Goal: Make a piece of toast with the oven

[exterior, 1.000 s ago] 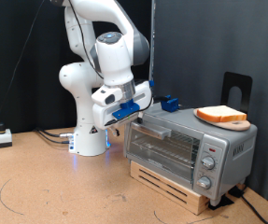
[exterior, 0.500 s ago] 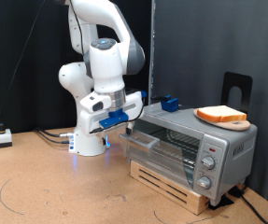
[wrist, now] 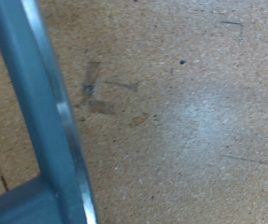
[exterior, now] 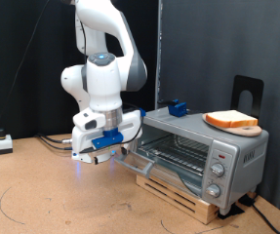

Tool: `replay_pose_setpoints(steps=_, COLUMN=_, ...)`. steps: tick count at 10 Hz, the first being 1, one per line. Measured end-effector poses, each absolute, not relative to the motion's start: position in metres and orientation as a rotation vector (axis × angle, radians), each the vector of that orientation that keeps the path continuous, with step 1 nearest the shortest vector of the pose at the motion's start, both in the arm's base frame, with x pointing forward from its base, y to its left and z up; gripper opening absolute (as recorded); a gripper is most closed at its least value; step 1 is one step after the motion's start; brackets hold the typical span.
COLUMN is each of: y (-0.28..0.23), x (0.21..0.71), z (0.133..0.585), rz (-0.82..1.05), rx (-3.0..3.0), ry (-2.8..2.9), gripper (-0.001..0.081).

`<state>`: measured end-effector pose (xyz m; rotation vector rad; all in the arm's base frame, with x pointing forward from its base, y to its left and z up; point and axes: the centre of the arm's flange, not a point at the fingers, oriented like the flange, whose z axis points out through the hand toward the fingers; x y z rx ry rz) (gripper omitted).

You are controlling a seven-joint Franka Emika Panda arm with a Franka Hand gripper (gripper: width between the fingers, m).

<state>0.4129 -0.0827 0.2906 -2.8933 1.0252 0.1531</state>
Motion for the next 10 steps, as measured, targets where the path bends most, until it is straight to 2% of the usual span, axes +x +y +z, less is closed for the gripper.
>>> replay_pose_setpoints(steps=10, y=-0.1, x=0.46, z=0.227, rz=0.265, rx=-2.8, ry=1.184, gripper=0.081)
